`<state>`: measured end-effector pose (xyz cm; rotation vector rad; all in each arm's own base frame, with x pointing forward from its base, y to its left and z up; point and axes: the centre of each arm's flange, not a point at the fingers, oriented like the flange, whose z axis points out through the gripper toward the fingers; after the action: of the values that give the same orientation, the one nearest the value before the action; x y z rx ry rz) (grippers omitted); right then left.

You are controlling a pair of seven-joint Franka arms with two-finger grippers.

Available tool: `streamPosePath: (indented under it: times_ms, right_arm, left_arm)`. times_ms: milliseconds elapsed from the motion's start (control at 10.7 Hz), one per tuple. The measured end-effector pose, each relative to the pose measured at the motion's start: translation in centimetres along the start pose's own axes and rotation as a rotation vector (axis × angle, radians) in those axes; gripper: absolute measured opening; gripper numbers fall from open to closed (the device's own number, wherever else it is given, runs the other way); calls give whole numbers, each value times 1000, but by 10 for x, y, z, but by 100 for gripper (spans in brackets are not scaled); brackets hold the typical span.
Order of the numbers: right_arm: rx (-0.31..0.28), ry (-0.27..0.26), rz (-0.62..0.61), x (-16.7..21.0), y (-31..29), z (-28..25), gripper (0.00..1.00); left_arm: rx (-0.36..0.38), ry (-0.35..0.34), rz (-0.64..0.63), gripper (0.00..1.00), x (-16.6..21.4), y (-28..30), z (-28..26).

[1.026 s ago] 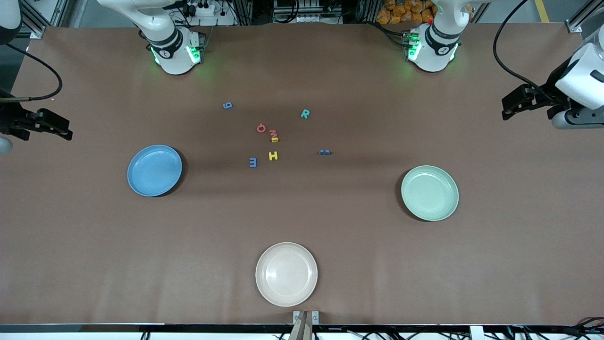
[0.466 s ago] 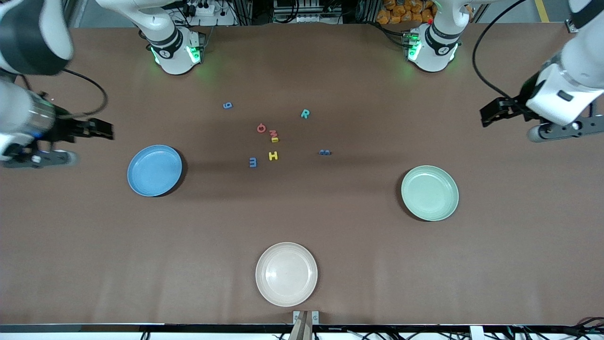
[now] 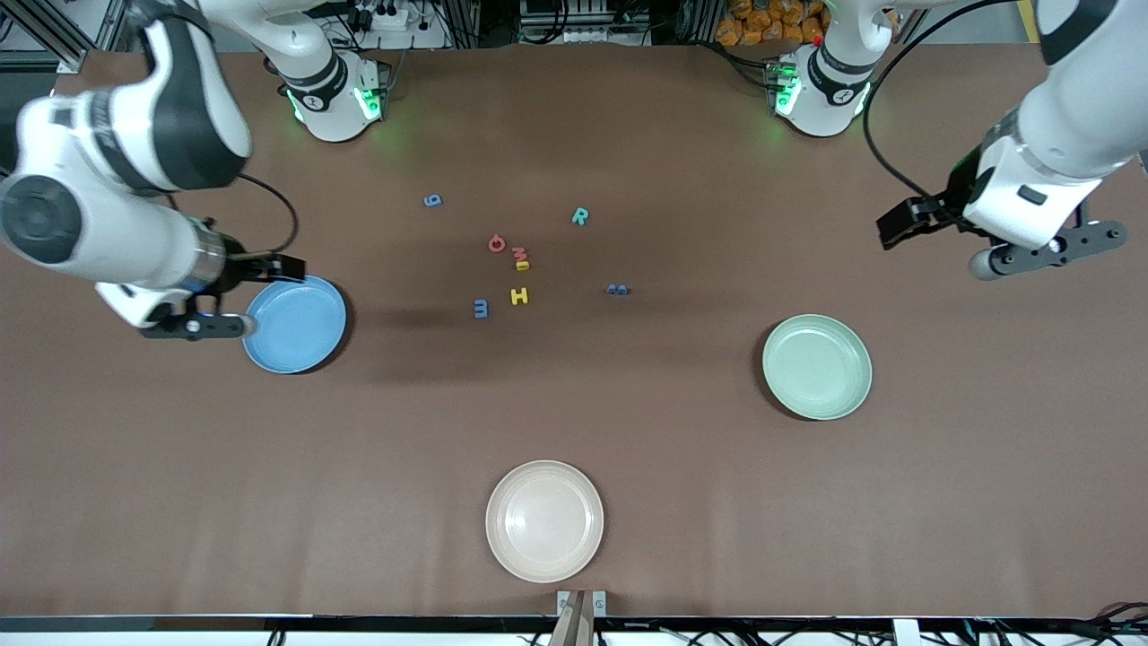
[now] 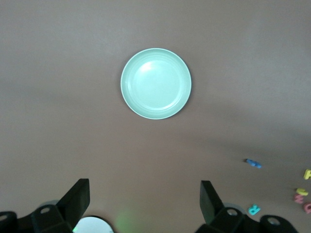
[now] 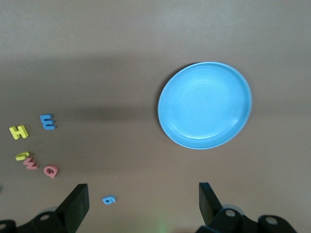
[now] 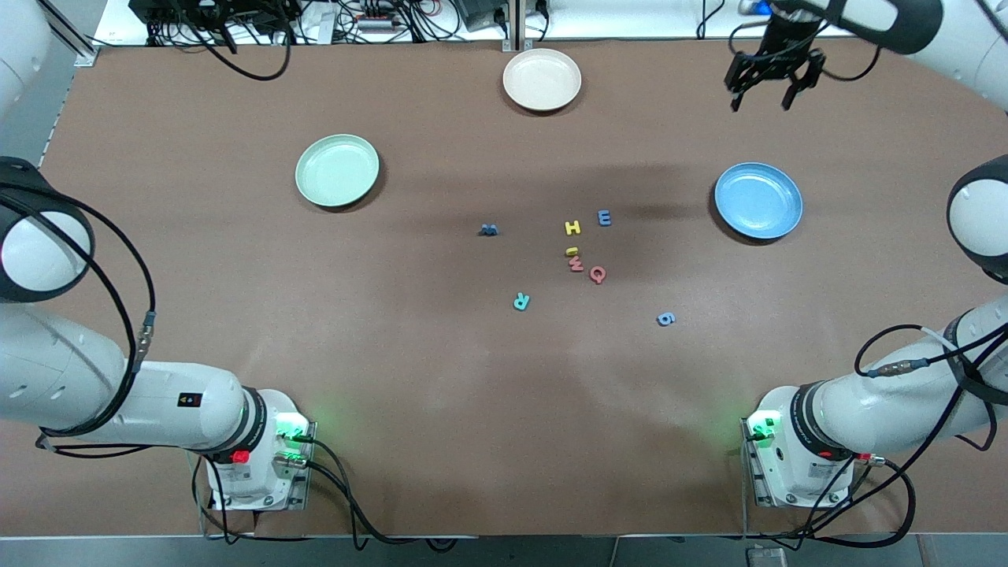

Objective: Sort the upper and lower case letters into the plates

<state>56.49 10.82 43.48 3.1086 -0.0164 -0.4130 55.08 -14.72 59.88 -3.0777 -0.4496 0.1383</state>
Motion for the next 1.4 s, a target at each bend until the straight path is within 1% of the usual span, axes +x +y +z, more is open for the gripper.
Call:
streamPosePath:
  times_ms: [280,466,559,746,839,932,1026,1119,1212,1305,1399]
  right_arm:
    - [-1,53,18,-14,-35,57,100]
    - [7,80,19,-37,-32,94,100]
    - [5,71,17,-53,-28,111,100]
    - [-8,42,-14,-82,-36,137,100]
    - [-13,51,-27,-93,-48,154,100]
    - [-11,95,-39,-104,-63,176,100]
    - [-6,146,-60,-121,-77,205,100]
    - [-8,166,-81,-139,-83,233,100]
    - [-15,165,-92,-151,-86,248,100]
    - [-19,165,-105,-159,-89,256,100]
    - [-20,176,-129,-166,-95,261,100]
  left_arm:
    - [0,2,-93,100,-14,47,17]
    - [5,-8,-140,100,-15,65,31]
    - [5,-11,-148,100,-11,69,39]
    - [-25,-37,-168,100,-1,79,58]
    - [-36,-50,-203,100,5,84,68]
    - [-46,-57,-237,100,8,88,77]
    - [-75,-69,-280,100,10,93,83]
    - [-107,-73,-343,100,7,103,90]
    - [-125,-64,-407,100,0,117,100]
    - [-136,-60,-469,100,-11,134,113]
    - [-141,-64,-541,100,-22,149,128]
